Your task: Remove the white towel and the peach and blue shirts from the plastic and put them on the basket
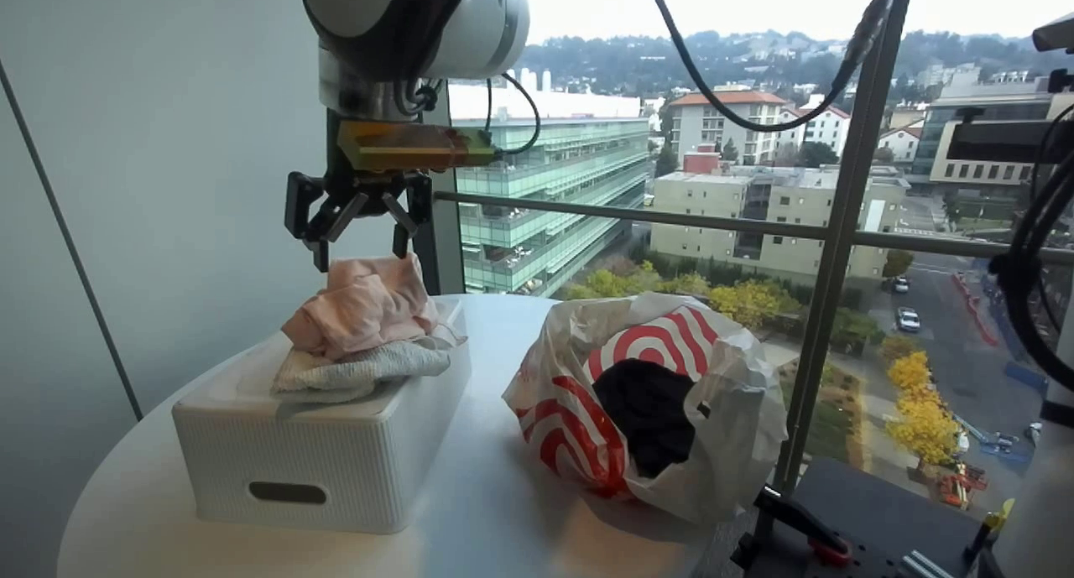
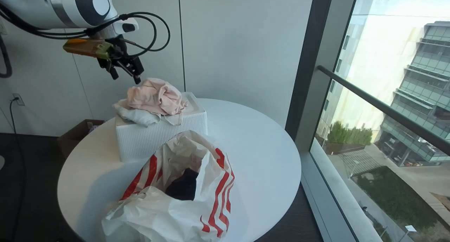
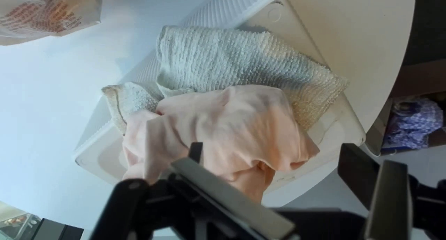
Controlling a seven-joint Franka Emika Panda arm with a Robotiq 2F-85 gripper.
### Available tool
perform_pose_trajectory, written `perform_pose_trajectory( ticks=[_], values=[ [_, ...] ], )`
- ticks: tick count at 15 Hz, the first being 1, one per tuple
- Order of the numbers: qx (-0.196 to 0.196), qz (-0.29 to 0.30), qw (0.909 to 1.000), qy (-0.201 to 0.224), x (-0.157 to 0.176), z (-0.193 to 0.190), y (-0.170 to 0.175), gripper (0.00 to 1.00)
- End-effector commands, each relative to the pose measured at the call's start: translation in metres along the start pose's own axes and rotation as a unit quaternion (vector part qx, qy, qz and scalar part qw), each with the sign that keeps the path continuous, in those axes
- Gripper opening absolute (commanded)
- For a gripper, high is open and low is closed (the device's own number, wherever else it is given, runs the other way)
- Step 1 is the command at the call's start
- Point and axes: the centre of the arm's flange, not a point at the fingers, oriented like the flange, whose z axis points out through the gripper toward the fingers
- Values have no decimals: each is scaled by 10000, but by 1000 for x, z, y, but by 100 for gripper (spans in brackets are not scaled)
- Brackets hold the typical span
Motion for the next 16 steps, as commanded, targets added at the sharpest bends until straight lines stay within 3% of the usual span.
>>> perform_pose_trajectory(
  ticks=[1,5,9,12,16],
  values=[
    [-2,447,9988,-176,-51,-51,34,100],
    [127,1128,9922,-509,-108,-73,88,100],
    [330,1960,9747,-1028,-156,-69,148,100],
    [401,2295,9634,-1328,-164,-46,196,100],
    [482,2407,9629,-1120,-153,1,254,100]
  ],
)
